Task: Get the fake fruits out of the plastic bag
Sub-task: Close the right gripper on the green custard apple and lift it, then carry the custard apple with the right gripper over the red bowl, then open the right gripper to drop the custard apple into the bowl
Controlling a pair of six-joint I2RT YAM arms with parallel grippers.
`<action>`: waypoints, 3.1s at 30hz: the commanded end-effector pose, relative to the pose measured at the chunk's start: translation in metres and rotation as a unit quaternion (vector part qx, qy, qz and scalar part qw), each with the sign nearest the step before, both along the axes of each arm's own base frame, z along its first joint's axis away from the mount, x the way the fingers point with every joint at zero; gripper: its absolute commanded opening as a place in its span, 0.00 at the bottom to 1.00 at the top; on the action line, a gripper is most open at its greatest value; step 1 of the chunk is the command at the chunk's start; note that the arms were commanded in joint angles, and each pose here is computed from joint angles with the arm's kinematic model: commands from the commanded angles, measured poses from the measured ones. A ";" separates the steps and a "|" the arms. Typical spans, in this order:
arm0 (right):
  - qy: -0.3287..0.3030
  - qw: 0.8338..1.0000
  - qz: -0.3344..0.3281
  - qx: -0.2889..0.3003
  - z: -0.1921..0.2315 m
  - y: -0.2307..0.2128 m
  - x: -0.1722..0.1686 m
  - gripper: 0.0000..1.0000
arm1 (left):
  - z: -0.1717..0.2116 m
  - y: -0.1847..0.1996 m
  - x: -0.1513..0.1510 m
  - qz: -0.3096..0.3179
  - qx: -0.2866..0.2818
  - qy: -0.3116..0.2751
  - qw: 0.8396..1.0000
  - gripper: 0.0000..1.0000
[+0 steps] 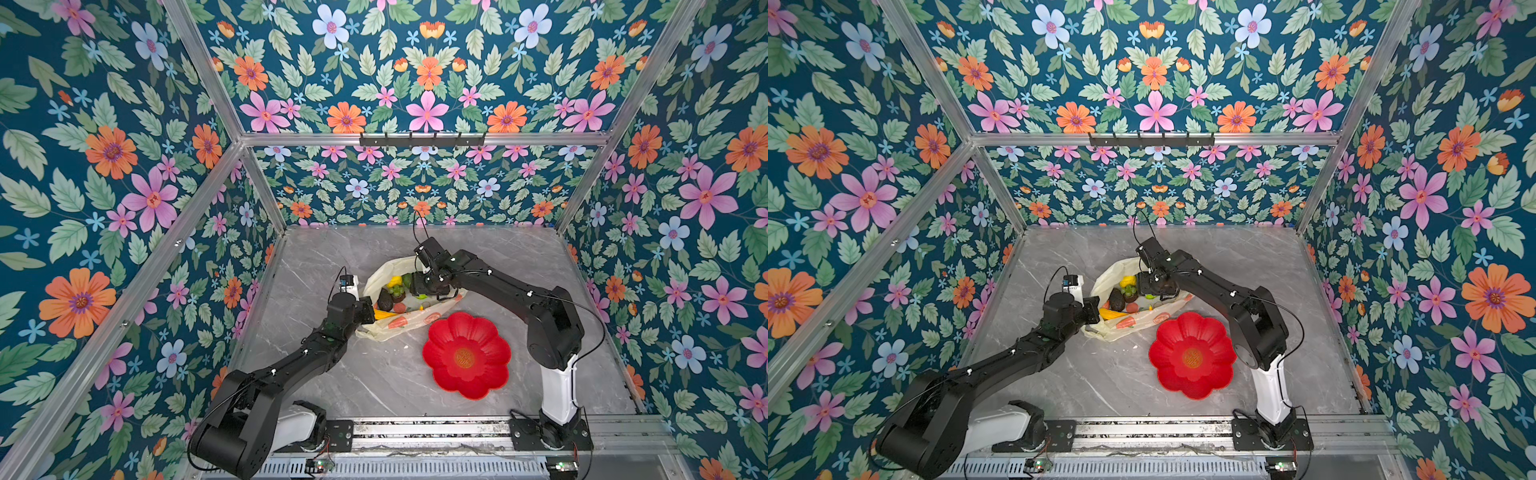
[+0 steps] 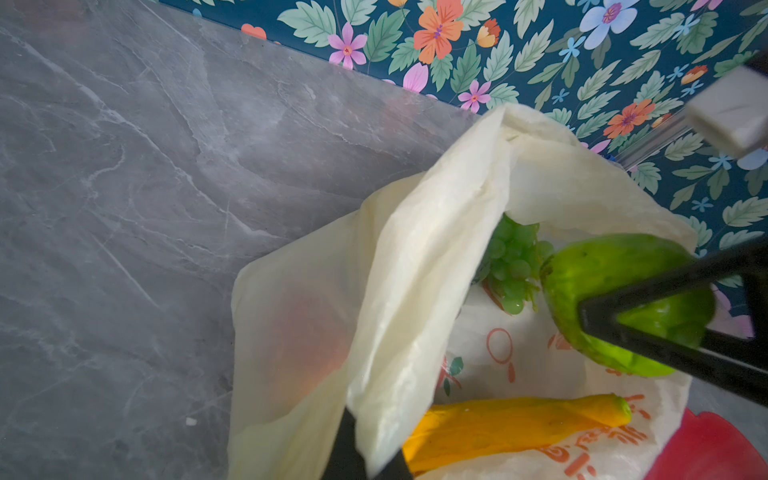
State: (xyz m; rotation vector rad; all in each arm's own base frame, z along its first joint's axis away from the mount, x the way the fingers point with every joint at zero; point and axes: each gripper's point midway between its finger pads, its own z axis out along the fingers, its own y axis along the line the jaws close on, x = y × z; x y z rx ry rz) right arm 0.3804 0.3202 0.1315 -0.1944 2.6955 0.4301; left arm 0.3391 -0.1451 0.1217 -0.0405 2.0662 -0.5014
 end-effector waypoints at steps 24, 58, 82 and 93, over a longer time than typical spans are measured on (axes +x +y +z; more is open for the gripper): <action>0.007 0.997 -0.070 0.009 0.011 -0.110 -0.119 0.63 | 0.002 -0.001 0.001 -0.003 0.003 -0.005 1.000 0.00; 0.101 0.984 -0.134 -0.064 -0.100 -0.157 -0.155 0.62 | 0.003 0.005 0.000 0.009 0.006 -0.013 1.000 0.00; 0.103 0.978 -0.174 -0.043 -0.094 -0.182 -0.159 0.65 | 0.001 0.005 0.001 0.012 0.008 -0.011 1.000 0.00; 0.102 0.979 -0.172 -0.039 -0.094 -0.179 -0.157 0.80 | 0.001 0.005 0.001 0.010 0.008 -0.011 1.000 0.00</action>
